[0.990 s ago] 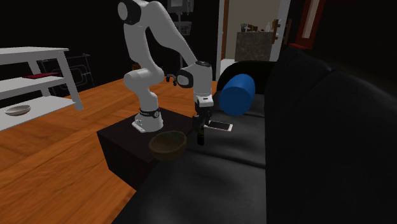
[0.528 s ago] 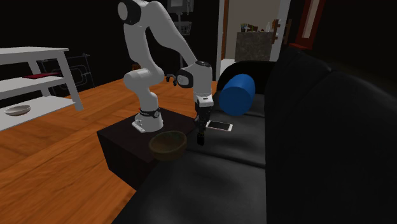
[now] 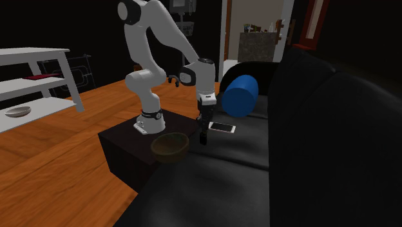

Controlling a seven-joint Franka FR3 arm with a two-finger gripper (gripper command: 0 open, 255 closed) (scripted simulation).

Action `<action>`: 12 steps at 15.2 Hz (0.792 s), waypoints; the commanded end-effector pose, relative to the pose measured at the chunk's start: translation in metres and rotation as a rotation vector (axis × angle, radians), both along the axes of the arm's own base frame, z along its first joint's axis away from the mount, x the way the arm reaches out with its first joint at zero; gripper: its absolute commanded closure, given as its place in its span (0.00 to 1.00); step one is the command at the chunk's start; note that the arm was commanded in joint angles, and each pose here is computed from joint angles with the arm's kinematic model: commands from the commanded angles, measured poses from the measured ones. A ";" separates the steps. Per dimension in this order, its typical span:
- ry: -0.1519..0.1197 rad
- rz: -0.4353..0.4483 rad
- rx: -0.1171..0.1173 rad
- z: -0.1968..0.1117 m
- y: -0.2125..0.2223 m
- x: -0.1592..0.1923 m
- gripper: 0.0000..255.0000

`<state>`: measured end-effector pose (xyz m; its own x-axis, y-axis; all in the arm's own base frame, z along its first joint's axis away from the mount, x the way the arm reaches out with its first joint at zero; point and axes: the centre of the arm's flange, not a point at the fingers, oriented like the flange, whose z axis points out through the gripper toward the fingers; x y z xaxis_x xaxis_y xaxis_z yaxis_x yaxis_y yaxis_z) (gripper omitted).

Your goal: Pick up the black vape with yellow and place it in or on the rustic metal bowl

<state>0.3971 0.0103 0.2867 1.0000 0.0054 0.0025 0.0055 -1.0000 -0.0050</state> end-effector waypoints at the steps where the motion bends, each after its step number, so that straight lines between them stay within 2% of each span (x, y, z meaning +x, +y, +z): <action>1: 0.000 0.000 0.000 0.011 0.000 -0.001 1.00; 12: 0.000 0.000 0.000 0.069 0.000 -0.001 1.00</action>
<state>0.3967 0.0113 0.3494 1.0000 0.0056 0.0025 0.0056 -1.0000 -0.0050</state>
